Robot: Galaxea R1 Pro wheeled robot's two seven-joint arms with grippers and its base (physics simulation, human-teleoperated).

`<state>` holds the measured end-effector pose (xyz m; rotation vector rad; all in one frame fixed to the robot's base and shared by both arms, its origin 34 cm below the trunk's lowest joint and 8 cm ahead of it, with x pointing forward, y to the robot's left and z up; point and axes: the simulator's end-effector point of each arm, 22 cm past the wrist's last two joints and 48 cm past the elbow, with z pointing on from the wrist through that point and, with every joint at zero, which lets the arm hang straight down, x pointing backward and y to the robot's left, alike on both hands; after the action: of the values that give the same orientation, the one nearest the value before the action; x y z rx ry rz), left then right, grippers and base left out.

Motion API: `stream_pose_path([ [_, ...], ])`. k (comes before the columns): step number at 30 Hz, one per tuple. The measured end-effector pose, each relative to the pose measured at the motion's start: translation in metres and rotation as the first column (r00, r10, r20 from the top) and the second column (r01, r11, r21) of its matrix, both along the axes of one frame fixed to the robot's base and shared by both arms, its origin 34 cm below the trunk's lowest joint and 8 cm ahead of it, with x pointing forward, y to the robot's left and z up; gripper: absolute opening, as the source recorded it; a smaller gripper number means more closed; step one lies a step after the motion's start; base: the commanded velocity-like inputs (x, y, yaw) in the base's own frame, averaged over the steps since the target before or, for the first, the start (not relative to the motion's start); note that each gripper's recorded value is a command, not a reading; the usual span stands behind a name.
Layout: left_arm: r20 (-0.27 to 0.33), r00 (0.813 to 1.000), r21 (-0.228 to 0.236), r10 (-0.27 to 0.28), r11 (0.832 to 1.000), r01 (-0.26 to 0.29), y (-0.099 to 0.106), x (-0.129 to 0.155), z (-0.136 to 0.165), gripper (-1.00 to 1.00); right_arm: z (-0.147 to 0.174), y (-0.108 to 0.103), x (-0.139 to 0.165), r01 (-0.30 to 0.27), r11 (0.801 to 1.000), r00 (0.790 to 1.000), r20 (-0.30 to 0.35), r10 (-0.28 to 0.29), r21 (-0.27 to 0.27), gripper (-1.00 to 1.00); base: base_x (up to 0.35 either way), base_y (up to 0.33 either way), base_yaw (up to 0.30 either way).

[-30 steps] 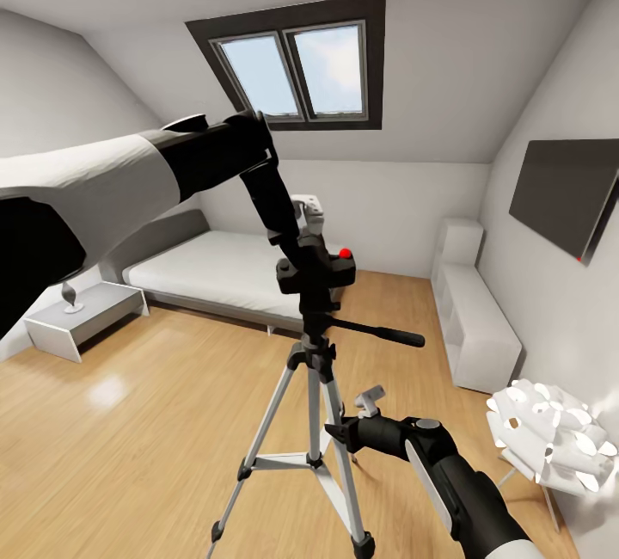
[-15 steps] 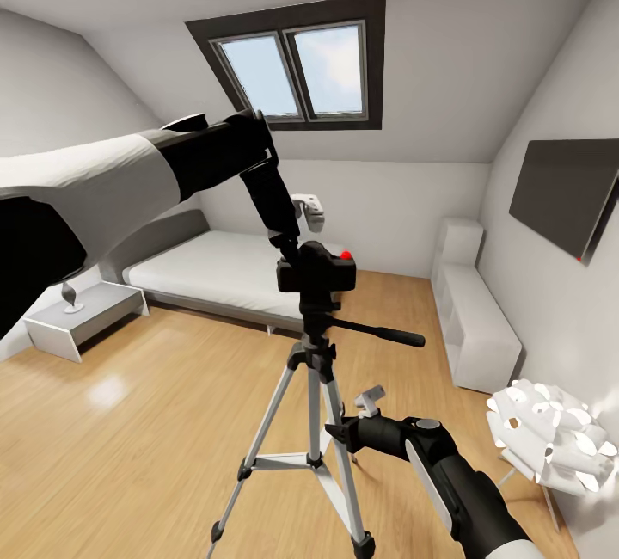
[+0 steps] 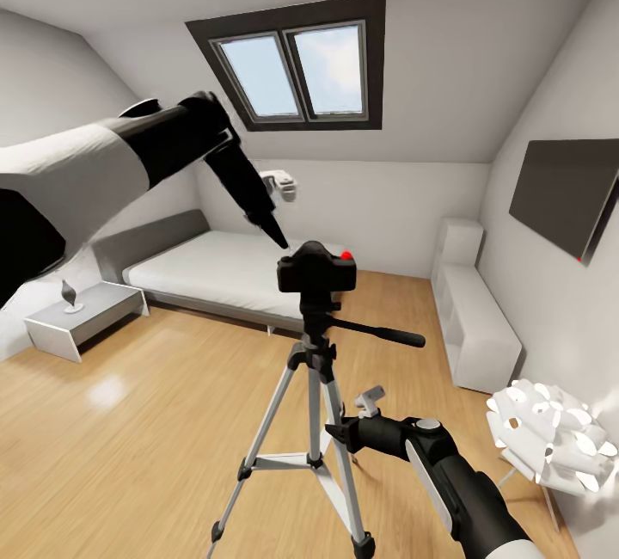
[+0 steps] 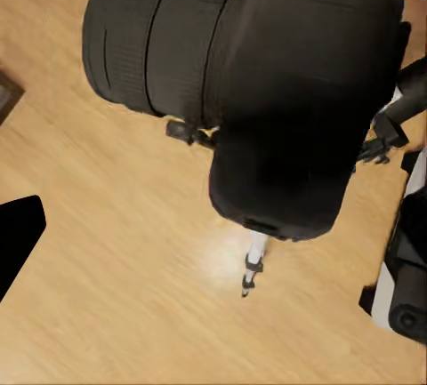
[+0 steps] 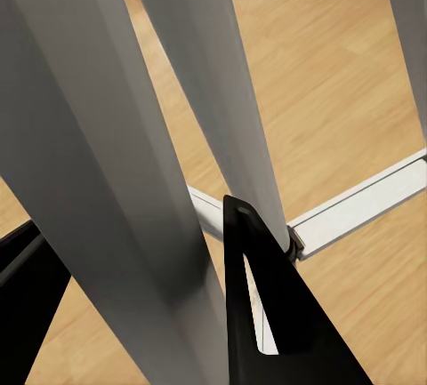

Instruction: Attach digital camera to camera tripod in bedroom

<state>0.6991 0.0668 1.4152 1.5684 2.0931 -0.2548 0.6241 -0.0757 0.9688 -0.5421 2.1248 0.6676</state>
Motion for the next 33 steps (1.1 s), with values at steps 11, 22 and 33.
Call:
stream_pose_path([
  [11, 0.031, 0.981, -0.276, 0.192, 0.945, -0.176, 0.064, 0.038, 0.051, 1.00, -0.001, 0.000, 0.000, 0.002, 1.000, 1.000, -0.002, -0.002, 0.002, -1.00, 0.000, 0.000, 0.000],
  [22, 0.050, 0.969, -0.343, 0.240, 0.916, -0.209, 0.077, 0.048, 0.066, 1.00, 0.004, 0.001, 0.004, -0.001, 1.000, 0.999, 0.034, 0.000, 0.009, 1.00, 0.000, 0.000, 0.000],
  [33, 0.052, 0.968, -0.343, 0.246, 0.914, -0.214, 0.079, 0.049, 0.065, 1.00, 0.006, 0.002, 0.004, -0.002, 1.000, 0.999, 0.043, 0.002, 0.011, 1.00, 0.000, 0.000, 0.000],
])
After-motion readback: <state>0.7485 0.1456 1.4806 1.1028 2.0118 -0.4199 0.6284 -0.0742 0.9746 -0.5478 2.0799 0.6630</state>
